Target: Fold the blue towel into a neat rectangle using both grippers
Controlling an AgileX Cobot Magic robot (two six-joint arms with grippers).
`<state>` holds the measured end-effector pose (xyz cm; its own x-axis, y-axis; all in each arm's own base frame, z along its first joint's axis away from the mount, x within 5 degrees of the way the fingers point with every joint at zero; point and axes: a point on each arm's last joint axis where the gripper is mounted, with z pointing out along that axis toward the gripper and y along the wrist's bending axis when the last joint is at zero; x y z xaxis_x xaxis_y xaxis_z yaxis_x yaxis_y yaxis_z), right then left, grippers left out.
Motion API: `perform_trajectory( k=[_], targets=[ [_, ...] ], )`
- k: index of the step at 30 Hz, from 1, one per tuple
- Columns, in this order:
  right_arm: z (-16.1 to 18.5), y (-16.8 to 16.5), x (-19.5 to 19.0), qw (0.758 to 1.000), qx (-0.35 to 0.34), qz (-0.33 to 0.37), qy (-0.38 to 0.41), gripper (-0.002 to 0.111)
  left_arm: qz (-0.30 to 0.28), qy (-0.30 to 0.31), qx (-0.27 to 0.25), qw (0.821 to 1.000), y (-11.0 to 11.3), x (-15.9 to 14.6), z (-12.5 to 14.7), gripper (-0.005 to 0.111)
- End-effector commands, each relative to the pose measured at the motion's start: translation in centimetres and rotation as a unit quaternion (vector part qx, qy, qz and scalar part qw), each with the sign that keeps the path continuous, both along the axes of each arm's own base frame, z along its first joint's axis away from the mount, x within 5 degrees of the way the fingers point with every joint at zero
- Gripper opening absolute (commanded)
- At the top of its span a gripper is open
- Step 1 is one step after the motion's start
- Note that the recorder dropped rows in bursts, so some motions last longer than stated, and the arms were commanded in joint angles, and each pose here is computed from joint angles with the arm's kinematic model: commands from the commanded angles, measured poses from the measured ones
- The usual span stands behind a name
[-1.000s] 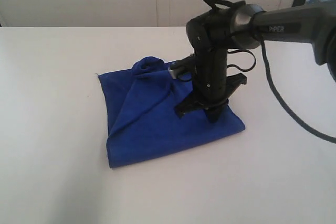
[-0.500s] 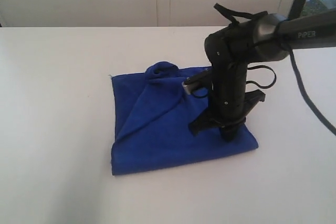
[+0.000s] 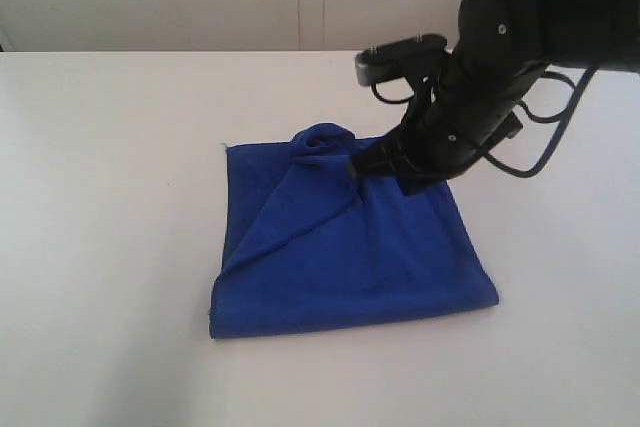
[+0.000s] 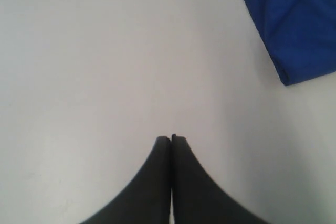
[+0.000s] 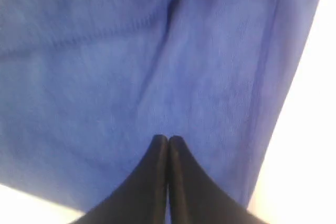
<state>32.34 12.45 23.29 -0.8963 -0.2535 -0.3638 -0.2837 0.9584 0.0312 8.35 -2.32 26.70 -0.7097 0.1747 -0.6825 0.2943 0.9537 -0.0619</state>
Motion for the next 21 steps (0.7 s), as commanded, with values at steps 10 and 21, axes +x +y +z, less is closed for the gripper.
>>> perform_trajectory(
  k=[10, 21],
  targets=[
    [-4.5, -2.3, -0.6, 0.999, -0.049, -0.002, 0.015, 0.0, 0.0, 0.002, -0.001, 1.0, 0.0, -0.2, -0.2, 0.0],
    [-8.6, -3.9, -3.6, 0.995, -0.062, -0.032, 0.076, 0.0, 0.0, 0.002, -0.001, 1.0, 0.0, -0.2, -0.2, 0.0]
  ],
)
